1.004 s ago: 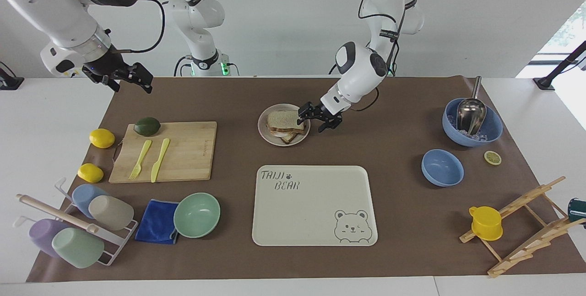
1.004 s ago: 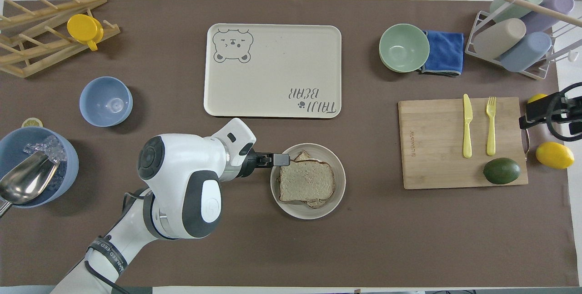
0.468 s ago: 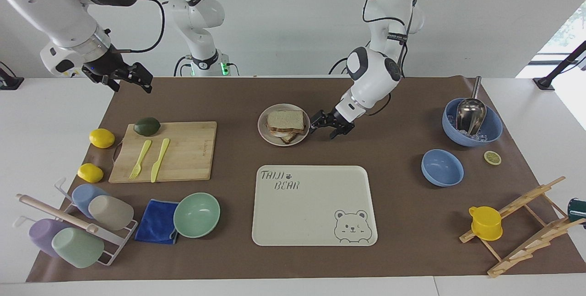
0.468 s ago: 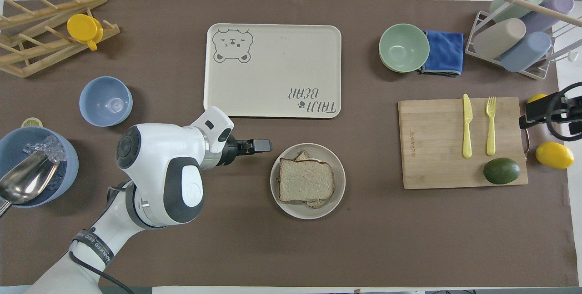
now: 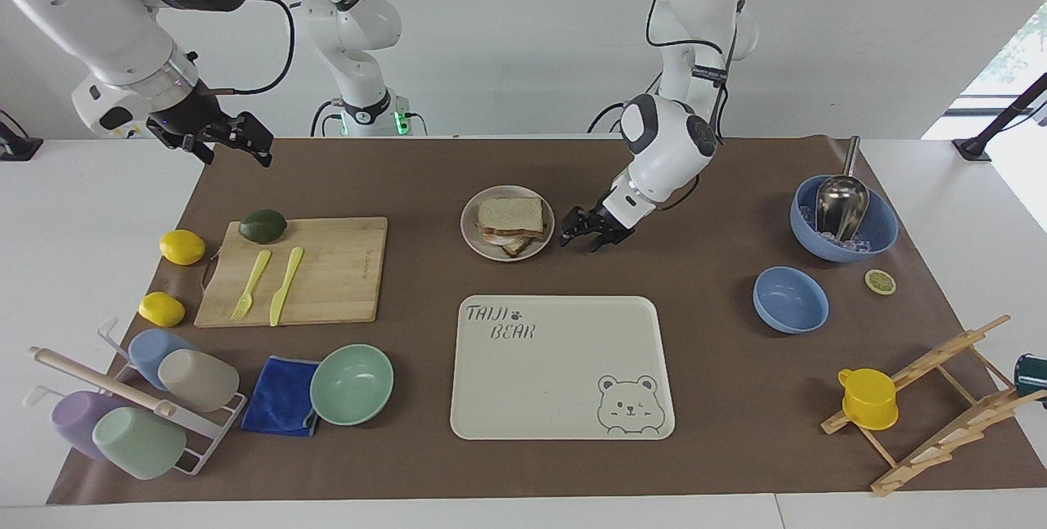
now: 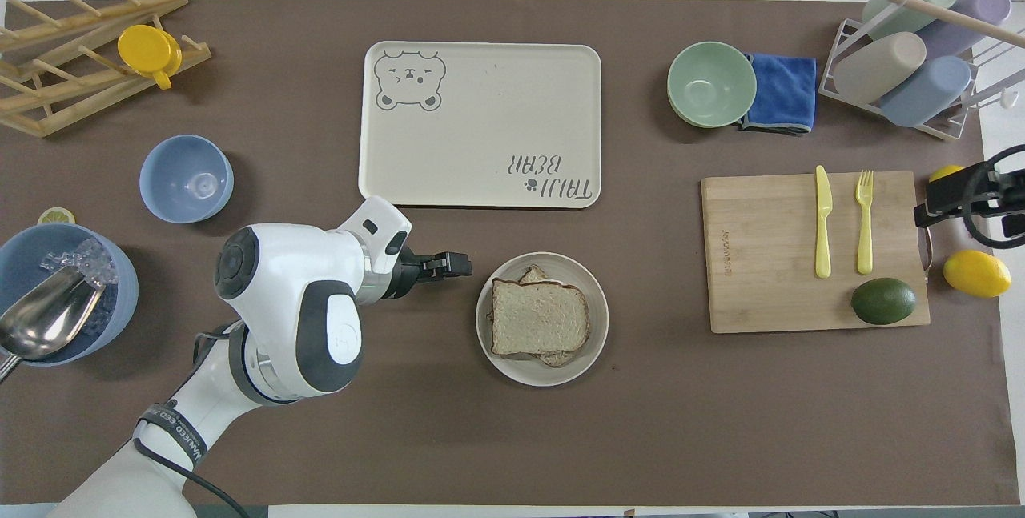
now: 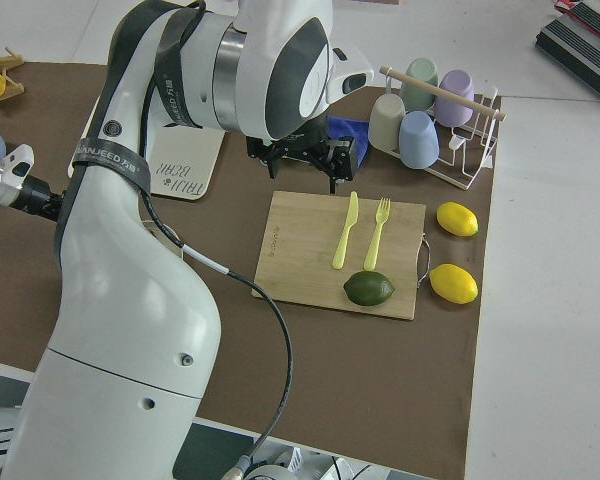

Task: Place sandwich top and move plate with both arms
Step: 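Grasp the rim of the white plate with the left gripper, then move the plate with the left gripper onto the bear-print tray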

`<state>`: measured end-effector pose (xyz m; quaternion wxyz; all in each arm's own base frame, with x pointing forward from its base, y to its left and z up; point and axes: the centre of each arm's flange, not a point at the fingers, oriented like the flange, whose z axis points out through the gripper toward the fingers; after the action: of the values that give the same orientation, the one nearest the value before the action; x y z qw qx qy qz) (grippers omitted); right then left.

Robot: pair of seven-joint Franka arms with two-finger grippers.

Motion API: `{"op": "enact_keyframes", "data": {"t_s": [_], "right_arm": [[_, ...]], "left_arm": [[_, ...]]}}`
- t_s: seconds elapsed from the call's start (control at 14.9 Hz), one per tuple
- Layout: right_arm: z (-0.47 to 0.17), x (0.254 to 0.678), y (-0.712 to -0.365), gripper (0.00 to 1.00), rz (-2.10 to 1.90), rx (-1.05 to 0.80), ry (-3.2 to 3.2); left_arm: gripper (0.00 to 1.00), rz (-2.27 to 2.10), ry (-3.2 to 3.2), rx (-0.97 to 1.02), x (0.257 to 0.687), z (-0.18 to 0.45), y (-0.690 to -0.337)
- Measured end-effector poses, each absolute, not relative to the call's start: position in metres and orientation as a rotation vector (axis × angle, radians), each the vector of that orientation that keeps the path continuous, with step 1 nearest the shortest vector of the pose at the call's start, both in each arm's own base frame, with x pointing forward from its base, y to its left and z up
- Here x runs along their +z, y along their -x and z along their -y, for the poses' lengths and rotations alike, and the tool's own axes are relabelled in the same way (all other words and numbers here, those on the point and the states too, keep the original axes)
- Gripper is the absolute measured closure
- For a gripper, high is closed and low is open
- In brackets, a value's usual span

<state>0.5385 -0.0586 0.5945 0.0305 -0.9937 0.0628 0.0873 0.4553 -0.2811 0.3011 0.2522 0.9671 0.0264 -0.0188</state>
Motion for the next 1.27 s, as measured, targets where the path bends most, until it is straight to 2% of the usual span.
{"op": "enact_keyframes", "data": {"t_s": [0.13, 0.4, 0.47, 0.94, 1.0, 1.07, 1.14, 1.2, 1.27], "right_arm": [[0.059, 0.595, -0.538, 0.00, -0.194, 0.269, 3.063], [0.059, 0.595, -0.538, 0.00, -0.194, 0.269, 3.063], [0.059, 0.595, -0.538, 0.00, -0.194, 0.269, 3.063], [0.059, 0.595, -0.538, 0.00, -0.194, 0.269, 3.063], [0.059, 0.595, -0.538, 0.00, -0.194, 0.269, 3.063], [0.059, 0.595, -0.538, 0.00, -0.194, 0.269, 3.063], [0.059, 0.595, -0.538, 0.00, -0.194, 0.269, 3.063], [0.059, 0.595, -0.538, 0.00, -0.194, 0.269, 3.063], [0.059, 0.595, -0.538, 0.00, -0.194, 0.269, 3.063]], "left_arm": [[0.29, -0.083, -2.634, -0.068, 0.299, 0.288, -0.449], [0.29, -0.097, -2.637, -0.098, 0.298, 0.307, -0.435], [0.33, -0.096, -2.638, -0.102, 0.298, 0.311, -0.432], [0.44, -0.092, -2.643, -0.118, 0.296, 0.318, -0.425], [0.49, -0.095, -2.644, -0.122, 0.295, 0.318, -0.424], [0.49, -0.101, -2.644, -0.124, 0.295, 0.318, -0.424], [0.54, -0.106, -2.644, -0.125, 0.294, 0.318, -0.423], [0.54, -0.110, -2.645, -0.127, 0.294, 0.319, -0.423], [0.61, -0.111, -2.645, -0.128, 0.294, 0.320, -0.422]]}}
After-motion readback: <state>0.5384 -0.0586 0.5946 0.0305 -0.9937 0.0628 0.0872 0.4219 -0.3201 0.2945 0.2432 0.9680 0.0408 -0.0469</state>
